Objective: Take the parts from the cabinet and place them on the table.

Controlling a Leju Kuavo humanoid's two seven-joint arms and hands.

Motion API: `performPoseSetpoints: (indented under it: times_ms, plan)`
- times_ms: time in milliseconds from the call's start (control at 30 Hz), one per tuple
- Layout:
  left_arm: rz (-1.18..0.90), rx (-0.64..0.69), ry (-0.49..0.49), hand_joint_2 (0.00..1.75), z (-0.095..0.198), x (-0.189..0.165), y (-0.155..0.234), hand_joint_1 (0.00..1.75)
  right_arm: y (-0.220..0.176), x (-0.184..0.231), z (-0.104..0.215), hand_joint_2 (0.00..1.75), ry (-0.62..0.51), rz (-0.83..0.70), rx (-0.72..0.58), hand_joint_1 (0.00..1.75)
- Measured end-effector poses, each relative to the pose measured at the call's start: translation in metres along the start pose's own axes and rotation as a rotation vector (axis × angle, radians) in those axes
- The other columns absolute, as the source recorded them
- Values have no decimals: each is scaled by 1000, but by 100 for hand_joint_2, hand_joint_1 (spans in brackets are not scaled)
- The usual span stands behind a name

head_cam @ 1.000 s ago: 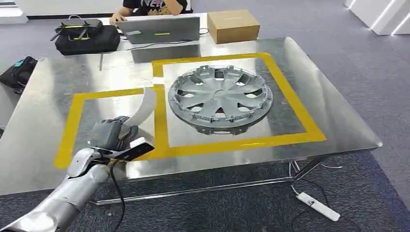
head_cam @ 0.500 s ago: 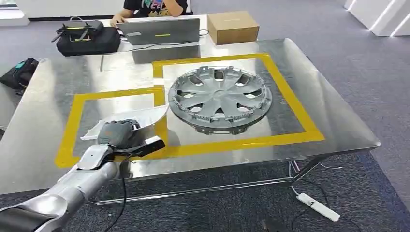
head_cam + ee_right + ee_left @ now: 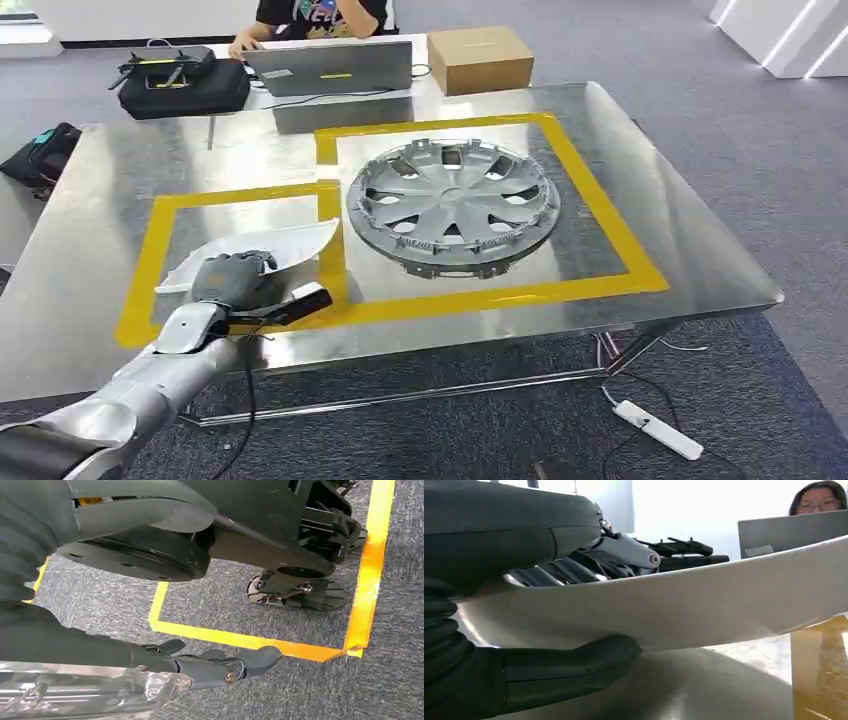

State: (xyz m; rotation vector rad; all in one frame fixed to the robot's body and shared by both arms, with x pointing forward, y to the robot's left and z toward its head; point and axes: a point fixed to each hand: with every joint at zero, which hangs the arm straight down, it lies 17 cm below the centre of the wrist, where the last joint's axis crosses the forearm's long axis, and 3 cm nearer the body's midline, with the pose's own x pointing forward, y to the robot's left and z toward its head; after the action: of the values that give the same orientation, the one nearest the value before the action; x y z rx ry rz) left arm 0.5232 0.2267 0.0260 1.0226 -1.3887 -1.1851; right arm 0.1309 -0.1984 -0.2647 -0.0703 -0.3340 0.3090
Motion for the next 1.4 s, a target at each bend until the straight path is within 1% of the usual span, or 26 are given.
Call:
performPoseSetpoints:
  times_ms: [100, 200, 267, 367, 400, 533, 633, 733, 900, 967, 1033, 1233, 1300, 1400]
  plan:
    - [38, -17, 21, 175, 8, -10, -9, 0, 0, -3, 0, 0, 5, -1, -3, 0]
    - [95, 8, 45, 175, 8, -18, -4, 0, 0, -5, 0, 0, 7, -5, -5, 0]
    - [115, 31, 41, 175, 8, -20, 0, 0, -1, -4, 0, 0, 5, -11, -6, 0]
    - [199, 55, 21, 175, 10, -18, 3, 0, 0, -2, 0, 0, -3, -21, -3, 0]
    - [228, 66, 14, 0, 11, -15, 4, 0, 1, -1, 0, 0, -7, -22, 0, 0]
    - [325, 127, -18, 0, 17, -6, 12, 0, 1, -1, 0, 0, -7, -27, 0, 0]
    - [436, 158, -44, 0, 29, 5, 11, 0, 0, -2, 0, 0, -6, -35, -4, 0]
    - [590, 173, -76, 0, 38, 21, 14, 0, 0, -3, 0, 0, -4, -41, -8, 0]
    - [849, 196, -149, 0, 52, 47, 32, 0, -1, -3, 1, 0, -10, -57, -12, 0]
    - [951, 212, -193, 0, 61, 59, 47, 0, -1, -3, 1, 0, -14, -66, -13, 0]
    - [1000, 243, -230, 0, 68, 67, 63, 0, -1, -4, 1, 0, -16, -75, -16, 0]
    - [1030, 398, -311, 0, 89, 77, 118, 0, -1, -6, 1, 0, -19, -91, -24, 0]
    - [1051, 436, -332, 0, 96, 79, 131, 0, -2, -6, 1, 0, -21, -95, -26, 0]
    - [1194, 474, -398, 0, 112, 85, 155, 0, -3, -6, 1, 0, -28, -113, -34, 0]
